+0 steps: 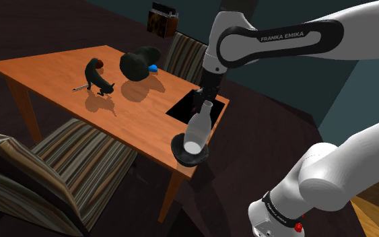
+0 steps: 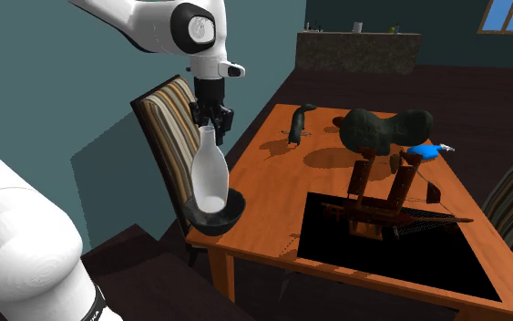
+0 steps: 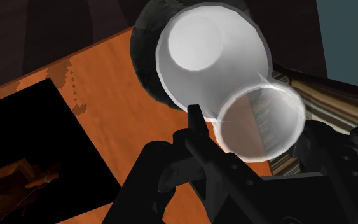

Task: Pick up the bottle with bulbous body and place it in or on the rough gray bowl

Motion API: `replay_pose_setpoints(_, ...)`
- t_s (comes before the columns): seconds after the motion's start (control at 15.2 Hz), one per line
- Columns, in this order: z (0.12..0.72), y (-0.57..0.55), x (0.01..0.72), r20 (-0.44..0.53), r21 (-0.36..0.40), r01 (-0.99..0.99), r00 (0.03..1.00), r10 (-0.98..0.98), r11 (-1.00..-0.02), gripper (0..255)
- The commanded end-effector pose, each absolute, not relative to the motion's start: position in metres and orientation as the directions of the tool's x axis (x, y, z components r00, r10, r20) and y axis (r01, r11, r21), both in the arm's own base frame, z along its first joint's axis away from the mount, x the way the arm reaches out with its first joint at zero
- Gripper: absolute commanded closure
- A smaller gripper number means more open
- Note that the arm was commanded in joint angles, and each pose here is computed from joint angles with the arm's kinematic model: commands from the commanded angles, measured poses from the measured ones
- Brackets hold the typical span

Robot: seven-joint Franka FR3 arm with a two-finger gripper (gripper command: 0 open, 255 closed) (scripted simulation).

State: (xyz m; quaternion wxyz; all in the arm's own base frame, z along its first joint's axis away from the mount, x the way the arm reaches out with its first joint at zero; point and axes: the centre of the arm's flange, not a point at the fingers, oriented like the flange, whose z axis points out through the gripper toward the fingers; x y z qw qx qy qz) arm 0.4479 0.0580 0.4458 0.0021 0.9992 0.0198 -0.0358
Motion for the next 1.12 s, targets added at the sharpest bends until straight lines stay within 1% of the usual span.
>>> replay_pose_setpoints(0.0,0.446,0.058,0.448,-0.071,0.003,0.04,0.997,0.04,-0.999,0)
replay_pose_setpoints(0.33,0.446,0.058,0.448,-0.071,0.003,0.04,0.997,0.04,-0.999,0)
replay_pose_setpoints(0.59,0.496,0.058,0.451,-0.071,0.003,0.04,0.997,0.04,-0.999,0)
replay_pose_setpoints(1.06,0.496,0.058,0.451,-0.071,0.003,0.04,0.997,0.04,-0.999,0)
